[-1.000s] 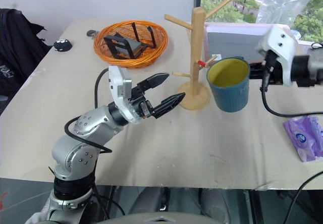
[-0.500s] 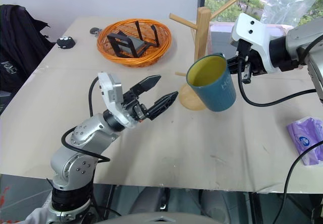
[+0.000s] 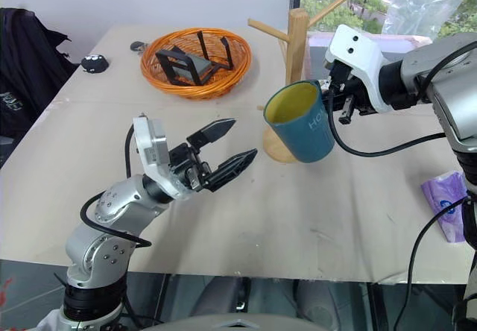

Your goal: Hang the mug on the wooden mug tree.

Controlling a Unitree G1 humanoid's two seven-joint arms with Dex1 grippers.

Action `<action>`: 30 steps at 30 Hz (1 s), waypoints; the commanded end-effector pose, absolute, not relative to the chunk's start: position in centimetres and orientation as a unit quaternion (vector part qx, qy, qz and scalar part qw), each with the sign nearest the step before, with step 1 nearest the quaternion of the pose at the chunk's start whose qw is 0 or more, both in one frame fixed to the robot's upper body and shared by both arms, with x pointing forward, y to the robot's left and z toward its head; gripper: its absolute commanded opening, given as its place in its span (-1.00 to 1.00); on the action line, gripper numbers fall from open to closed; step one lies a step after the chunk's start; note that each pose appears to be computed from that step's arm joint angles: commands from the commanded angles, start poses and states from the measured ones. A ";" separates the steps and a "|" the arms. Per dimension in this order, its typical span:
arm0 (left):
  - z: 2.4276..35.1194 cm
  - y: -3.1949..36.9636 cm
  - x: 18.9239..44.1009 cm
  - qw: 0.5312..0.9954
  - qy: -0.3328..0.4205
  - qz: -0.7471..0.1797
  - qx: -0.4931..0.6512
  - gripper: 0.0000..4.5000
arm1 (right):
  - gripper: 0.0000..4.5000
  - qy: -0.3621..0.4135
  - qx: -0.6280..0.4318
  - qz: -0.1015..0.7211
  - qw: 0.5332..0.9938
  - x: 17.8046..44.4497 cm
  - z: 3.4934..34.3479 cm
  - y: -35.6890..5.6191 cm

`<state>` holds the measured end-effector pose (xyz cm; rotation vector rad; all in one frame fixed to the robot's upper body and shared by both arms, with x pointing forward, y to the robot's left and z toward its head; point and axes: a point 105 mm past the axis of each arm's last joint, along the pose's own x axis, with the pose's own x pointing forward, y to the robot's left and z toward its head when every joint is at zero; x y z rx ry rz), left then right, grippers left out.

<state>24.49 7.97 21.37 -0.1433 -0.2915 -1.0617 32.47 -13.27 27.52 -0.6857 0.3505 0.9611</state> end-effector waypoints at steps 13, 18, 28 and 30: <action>22.0 8.7 24.4 0.851 -0.149 -0.500 -0.056 1.00 | 0.96 0.134 -0.282 0.415 0.855 31.9 30.7 -15.4; 20.7 9.6 24.9 0.873 -0.112 -0.473 -0.037 1.00 | 0.96 0.147 -0.209 0.468 0.846 28.3 28.6 -16.7; 12.4 13.0 23.9 0.909 0.042 -0.414 0.029 1.00 | 0.96 0.122 -0.002 0.414 0.902 21.7 13.9 -19.2; 11.0 13.6 23.6 0.911 0.065 -0.404 0.046 1.00 | 0.96 0.101 -0.005 0.390 0.915 21.3 11.5 -19.4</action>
